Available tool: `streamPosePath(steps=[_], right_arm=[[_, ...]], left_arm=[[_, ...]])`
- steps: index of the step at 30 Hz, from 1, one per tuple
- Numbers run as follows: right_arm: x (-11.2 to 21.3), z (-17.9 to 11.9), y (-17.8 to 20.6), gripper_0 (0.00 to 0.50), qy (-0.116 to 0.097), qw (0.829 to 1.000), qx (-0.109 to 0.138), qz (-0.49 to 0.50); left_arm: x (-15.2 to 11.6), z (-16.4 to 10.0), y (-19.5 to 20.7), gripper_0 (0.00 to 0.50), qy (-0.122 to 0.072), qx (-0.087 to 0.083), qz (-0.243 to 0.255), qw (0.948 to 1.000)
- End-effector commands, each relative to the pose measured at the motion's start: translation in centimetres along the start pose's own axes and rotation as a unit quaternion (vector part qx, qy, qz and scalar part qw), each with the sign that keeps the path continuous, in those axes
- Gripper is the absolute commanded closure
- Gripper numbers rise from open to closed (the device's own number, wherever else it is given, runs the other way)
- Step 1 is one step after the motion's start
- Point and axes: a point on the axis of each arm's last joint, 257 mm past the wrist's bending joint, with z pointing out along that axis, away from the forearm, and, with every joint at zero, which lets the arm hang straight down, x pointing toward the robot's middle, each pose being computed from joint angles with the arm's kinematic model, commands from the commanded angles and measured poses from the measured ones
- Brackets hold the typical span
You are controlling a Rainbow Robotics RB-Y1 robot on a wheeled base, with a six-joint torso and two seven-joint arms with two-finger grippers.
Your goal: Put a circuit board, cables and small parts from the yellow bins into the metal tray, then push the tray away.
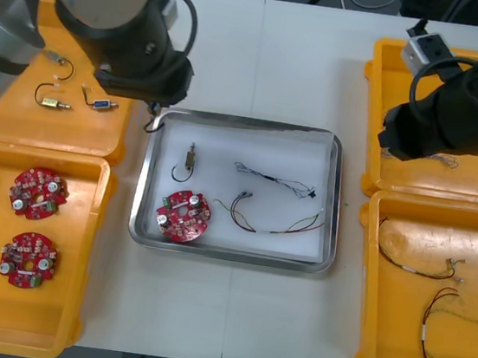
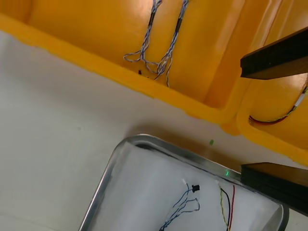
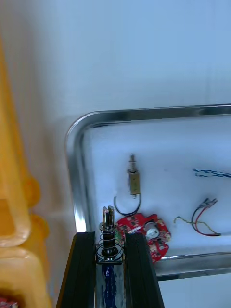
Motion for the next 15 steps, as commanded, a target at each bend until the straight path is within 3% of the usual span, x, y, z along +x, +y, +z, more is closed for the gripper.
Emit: streamPosePath(steps=[1,7,12,15], right_arm=[[1.4,-1.8,-4.3,0.000,-0.009,0.998,0.023,0.055],[4.8,-2.8,-8.5,0.000,0.004,0.993,0.026,0.113],[7.4,-3.8,-11.5,0.000,0.010,0.988,0.032,0.154],[9.8,-4.6,-13.8,0.000,0.019,0.982,0.050,0.179]], left_arm=[[-1.3,1.0,-5.4,0.500,-0.022,0.017,0.002,0.9996],[-0.9,4.6,-7.3,0.500,-0.022,0.025,0.014,0.9994],[-0.4,6.7,-7.9,0.500,-0.023,0.020,0.028,0.9991],[-0.1,8.5,-8.2,0.500,-0.023,0.017,0.033,0.9991]])
